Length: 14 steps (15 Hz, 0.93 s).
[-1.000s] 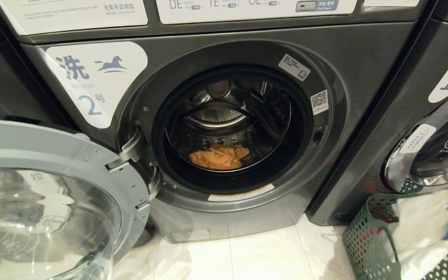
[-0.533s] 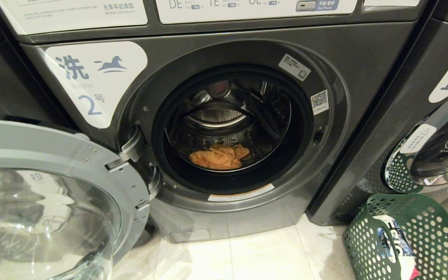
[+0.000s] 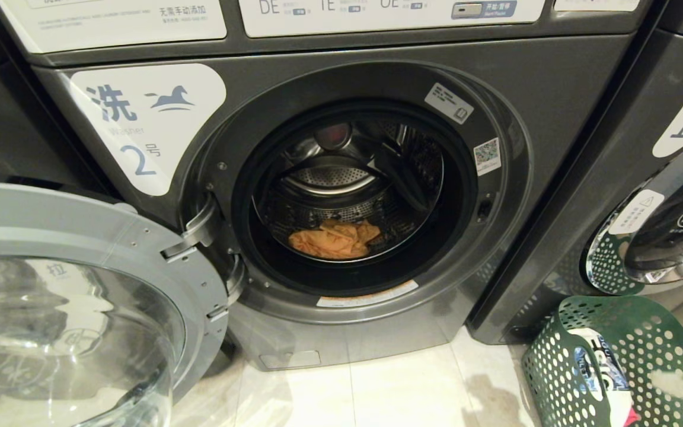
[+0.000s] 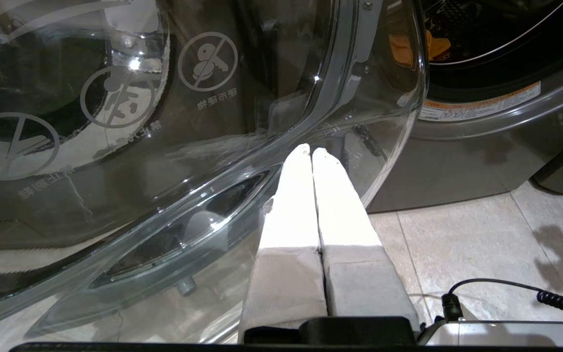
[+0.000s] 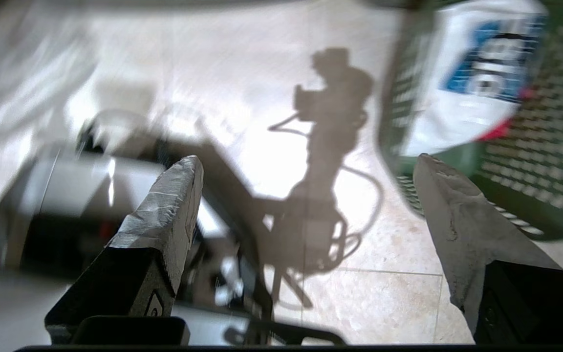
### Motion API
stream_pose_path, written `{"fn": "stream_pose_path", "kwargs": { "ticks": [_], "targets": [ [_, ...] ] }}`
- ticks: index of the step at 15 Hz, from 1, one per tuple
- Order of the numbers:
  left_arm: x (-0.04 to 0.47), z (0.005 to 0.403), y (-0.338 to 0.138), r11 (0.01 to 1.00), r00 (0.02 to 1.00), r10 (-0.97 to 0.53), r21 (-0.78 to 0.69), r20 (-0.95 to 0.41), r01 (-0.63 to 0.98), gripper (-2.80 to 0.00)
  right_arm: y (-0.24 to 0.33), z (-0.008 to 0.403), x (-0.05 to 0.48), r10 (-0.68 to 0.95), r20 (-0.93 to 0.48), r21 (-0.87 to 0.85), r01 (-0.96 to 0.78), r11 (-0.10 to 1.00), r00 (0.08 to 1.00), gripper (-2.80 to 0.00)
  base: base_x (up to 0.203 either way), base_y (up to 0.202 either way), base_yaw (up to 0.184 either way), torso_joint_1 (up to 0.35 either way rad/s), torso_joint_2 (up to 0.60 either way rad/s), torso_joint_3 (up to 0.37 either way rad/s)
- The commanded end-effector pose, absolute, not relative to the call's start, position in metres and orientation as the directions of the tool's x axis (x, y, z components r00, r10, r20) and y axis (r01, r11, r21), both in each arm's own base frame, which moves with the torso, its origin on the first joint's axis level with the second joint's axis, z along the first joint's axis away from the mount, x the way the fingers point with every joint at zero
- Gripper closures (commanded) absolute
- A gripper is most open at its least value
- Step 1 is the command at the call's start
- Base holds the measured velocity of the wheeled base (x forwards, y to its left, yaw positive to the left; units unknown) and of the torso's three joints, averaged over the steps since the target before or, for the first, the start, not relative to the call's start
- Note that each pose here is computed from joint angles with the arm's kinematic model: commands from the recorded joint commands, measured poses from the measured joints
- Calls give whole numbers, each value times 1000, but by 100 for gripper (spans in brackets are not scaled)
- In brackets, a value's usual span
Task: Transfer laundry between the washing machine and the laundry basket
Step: Pick a cloth and place it into the basket
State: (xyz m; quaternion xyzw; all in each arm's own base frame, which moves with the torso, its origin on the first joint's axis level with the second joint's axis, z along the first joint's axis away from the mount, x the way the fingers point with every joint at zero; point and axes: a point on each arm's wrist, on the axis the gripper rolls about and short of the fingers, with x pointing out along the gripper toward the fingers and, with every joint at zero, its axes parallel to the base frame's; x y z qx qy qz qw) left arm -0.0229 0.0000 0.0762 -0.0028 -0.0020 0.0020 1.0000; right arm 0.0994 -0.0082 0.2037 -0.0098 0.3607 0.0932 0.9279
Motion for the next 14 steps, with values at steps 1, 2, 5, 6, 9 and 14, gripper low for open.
{"fn": "stream_pose_path", "kwargs": {
  "ticks": [1,2,5,6,9,14],
  "targets": [
    [-23,76,0,1000,1000,5,-6,5,-5,0,4,193,65,273,-658,18,-348,937,702,-280,0,0,0,0,0,0],
    [-23,76,0,1000,1000,5,-6,5,-5,0,8,182,61,325,-683,26,-422,906,655,-280,0,0,0,0,0,0],
    [-23,76,0,1000,1000,5,-6,5,-5,0,17,168,65,419,-687,19,-563,827,593,-280,0,0,0,0,0,0],
    [-23,76,0,1000,1000,5,-8,5,-5,0,19,167,66,436,-691,22,-586,810,576,-280,0,0,0,0,0,0],
    [-23,76,0,1000,1000,5,-6,5,-5,0,23,163,64,455,-713,35,-621,783,533,-280,0,0,0,0,0,0],
    [-23,76,0,1000,1000,5,-6,5,-5,0,25,167,66,446,-715,23,-620,785,538,-280,0,0,0,0,0,0]
  ]
}}
